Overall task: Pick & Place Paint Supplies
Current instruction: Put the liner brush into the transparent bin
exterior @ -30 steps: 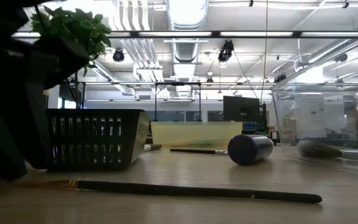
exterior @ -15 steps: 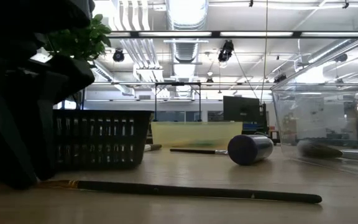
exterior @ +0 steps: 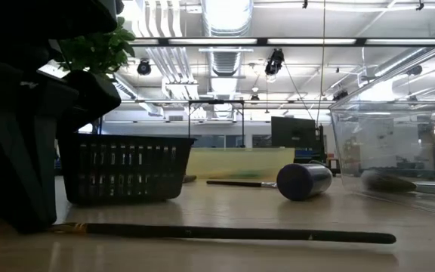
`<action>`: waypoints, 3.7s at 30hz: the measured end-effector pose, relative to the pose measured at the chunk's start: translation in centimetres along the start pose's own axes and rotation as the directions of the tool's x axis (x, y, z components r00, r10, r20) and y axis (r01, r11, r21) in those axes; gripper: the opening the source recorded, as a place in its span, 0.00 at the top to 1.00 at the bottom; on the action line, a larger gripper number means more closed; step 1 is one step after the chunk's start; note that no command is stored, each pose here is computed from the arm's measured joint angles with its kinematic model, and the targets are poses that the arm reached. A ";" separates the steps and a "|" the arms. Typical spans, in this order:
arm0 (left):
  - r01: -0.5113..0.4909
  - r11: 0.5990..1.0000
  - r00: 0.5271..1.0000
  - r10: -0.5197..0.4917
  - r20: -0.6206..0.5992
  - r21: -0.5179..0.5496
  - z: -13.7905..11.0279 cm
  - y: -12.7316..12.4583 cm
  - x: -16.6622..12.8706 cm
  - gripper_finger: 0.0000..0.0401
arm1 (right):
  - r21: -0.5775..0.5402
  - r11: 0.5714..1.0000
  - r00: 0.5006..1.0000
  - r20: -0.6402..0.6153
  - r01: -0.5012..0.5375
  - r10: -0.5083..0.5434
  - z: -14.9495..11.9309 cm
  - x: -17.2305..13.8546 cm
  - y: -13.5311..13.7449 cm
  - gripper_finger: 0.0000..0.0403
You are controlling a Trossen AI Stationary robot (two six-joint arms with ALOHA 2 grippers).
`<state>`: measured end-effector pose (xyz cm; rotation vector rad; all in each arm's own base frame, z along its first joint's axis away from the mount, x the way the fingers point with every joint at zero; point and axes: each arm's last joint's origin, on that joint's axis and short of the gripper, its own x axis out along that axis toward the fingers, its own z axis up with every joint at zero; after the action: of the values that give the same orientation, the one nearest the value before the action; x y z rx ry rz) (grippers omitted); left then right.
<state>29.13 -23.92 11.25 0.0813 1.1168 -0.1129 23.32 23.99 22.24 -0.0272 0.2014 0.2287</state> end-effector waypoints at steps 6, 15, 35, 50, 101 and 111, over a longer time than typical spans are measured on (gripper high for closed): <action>0.005 0.999 0.999 -0.007 0.034 0.052 0.2 -0.4 -0.5 0.99 | -0.002 1.000 1.000 -0.001 -0.002 0.002 0.0 -0.1 0.1 0.46; -0.058 0.993 0.986 0.041 0.164 0.100 0.9 -1.0 -2.8 1.00 | -0.018 1.000 1.000 -0.012 -0.001 0.001 -0.1 -0.1 0.0 0.46; -0.138 0.986 0.963 0.112 0.244 0.093 1.6 -0.6 -3.4 1.00 | 0.004 1.000 0.994 -0.111 0.013 -0.012 -5.0 5.7 -1.6 0.46; -0.176 0.981 0.938 0.141 0.315 0.086 2.3 -0.4 -4.9 1.00 | -0.090 0.991 0.913 -0.387 0.098 -0.126 -1.5 12.5 -1.8 0.46; -0.178 0.968 0.949 0.121 0.291 0.176 2.7 -1.2 -6.1 0.91 | 0.048 0.996 0.845 -0.534 0.072 -0.035 -1.7 15.1 -3.7 0.97; -0.146 0.970 0.953 0.086 0.290 0.192 1.5 -2.3 -9.2 0.88 | -0.091 0.981 0.837 -0.513 0.170 -0.193 3.5 11.2 -1.5 0.98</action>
<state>26.15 -25.91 20.16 0.3131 0.8118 -0.1333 35.00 25.19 23.45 -0.1513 0.7352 0.0286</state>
